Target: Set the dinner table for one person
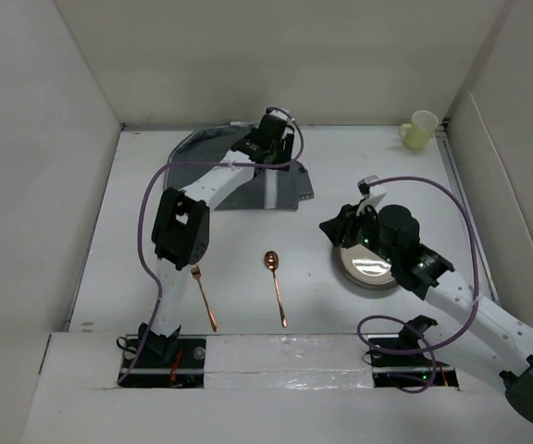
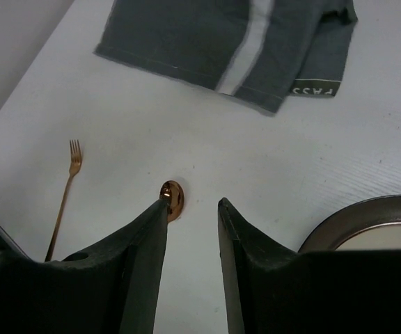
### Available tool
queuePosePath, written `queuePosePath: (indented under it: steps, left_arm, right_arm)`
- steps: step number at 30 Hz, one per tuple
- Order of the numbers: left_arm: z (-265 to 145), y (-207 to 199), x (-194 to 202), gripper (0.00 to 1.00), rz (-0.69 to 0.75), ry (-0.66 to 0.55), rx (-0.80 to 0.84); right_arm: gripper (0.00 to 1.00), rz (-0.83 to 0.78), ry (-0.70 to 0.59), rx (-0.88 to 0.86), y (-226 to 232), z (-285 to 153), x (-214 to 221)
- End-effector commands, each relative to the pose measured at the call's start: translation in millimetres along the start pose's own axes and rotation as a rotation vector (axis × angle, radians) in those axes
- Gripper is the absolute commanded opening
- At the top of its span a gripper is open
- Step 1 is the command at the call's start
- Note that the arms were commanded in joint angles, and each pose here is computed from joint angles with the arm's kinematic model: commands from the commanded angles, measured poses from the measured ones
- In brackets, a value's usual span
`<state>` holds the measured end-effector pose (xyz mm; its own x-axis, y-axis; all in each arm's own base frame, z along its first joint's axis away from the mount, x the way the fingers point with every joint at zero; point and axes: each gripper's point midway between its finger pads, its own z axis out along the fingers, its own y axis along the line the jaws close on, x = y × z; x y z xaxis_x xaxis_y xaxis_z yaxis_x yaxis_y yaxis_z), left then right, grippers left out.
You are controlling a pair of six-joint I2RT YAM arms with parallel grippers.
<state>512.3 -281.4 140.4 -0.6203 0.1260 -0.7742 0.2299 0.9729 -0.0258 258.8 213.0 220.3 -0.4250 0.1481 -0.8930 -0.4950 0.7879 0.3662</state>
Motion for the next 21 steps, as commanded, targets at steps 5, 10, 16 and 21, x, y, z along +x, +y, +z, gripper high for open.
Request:
queuePosePath:
  steps: [5,10,16,21]
  left_arm:
    - [-62.0,21.8,-14.2,0.6,-0.162,-0.072,0.008]
    - [-96.4,-52.3,30.1,0.15,-0.08,-0.078,0.058]
    - [-66.5,-83.7,92.9,0.25,0.078,0.011,-0.084]
    - [-41.2,-91.8,107.8,0.32,0.099,0.037,-0.087]
  right_arm:
    - [0.37,0.008,-0.069,0.065,-6.3,2.9,-19.4]
    - [0.0,0.038,-0.11,0.146,-19.5,-1.3,-26.1]
    - [0.0,0.08,-0.216,0.235,-34.7,-28.4,-41.3]
    - [0.0,0.108,-0.3,0.304,-47.3,-62.8,-53.5]
